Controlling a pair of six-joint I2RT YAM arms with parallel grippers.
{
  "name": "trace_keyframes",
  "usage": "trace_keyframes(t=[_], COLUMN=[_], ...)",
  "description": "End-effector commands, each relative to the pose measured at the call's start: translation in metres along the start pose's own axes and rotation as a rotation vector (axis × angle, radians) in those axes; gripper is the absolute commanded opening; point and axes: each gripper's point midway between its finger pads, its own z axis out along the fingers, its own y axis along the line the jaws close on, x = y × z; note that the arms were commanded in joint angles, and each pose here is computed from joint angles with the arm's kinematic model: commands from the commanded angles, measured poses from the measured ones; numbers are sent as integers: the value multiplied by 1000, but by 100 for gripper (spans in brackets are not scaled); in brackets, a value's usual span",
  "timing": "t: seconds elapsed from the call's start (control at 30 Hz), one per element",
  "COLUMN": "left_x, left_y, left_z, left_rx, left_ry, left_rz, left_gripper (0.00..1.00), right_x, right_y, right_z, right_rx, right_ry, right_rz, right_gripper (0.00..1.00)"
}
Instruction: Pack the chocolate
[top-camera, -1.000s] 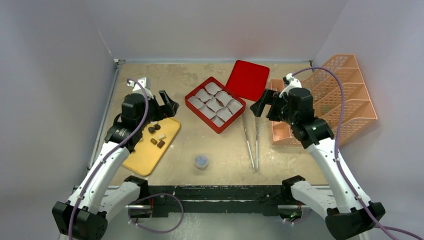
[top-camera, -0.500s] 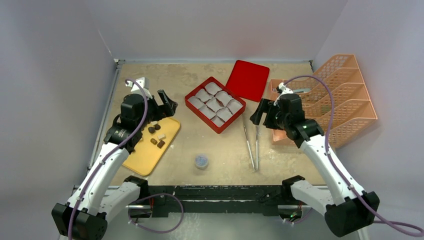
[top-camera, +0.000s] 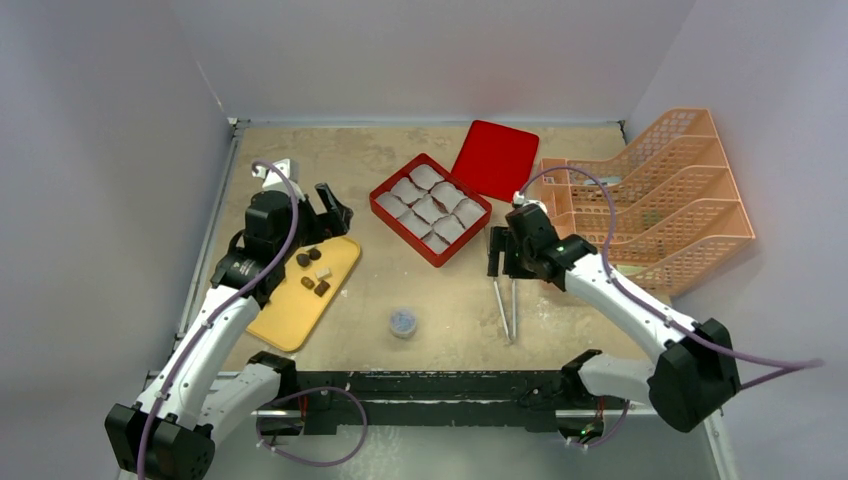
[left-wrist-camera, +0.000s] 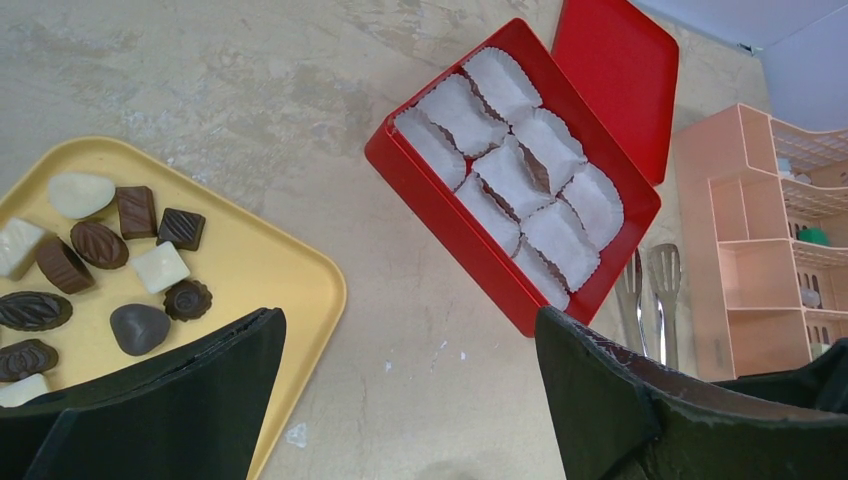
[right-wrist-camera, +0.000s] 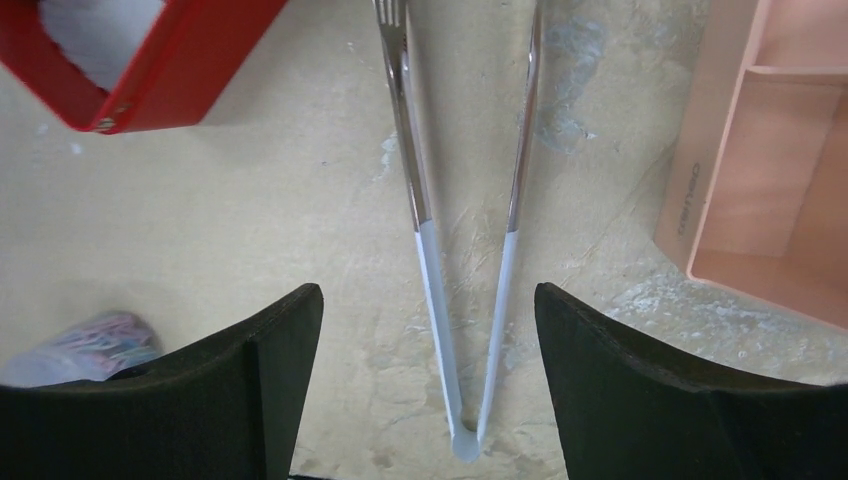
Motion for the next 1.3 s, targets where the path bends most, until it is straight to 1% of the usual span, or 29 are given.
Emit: trace_keyframes(t=[0.0, 0.23, 0.33, 0.5, 0.7, 1.03, 1.27], left_x=[-16, -17, -15, -15, -14, -11, -10], left_y=[-2, 1, 2, 2, 2, -1, -2], left_z=[0, -1, 0, -1, -1, -1, -2], left_rx=[5, -11, -13, -13, -10, 10, 24], left_ry=[-64, -69, -65, -66, -62, -53, -49], left_rz=[21, 37, 37, 38, 40, 45, 55], left_gripper=[95, 95, 95, 95, 95, 95, 94], right_x=[1, 24, 31, 41, 50, 54, 56], right_y=[-9, -24, -20, -27, -25, -29, -29], right_z=[16, 43, 52, 62, 72, 75, 72], right_rx=[123, 261, 241, 274, 250, 274, 271], right_ry=[-33, 18, 21, 38, 50, 54, 55], right_rz=[-29, -83, -75, -68, -64, -57, -54], right_gripper=[80, 75, 71, 69, 65, 60, 53])
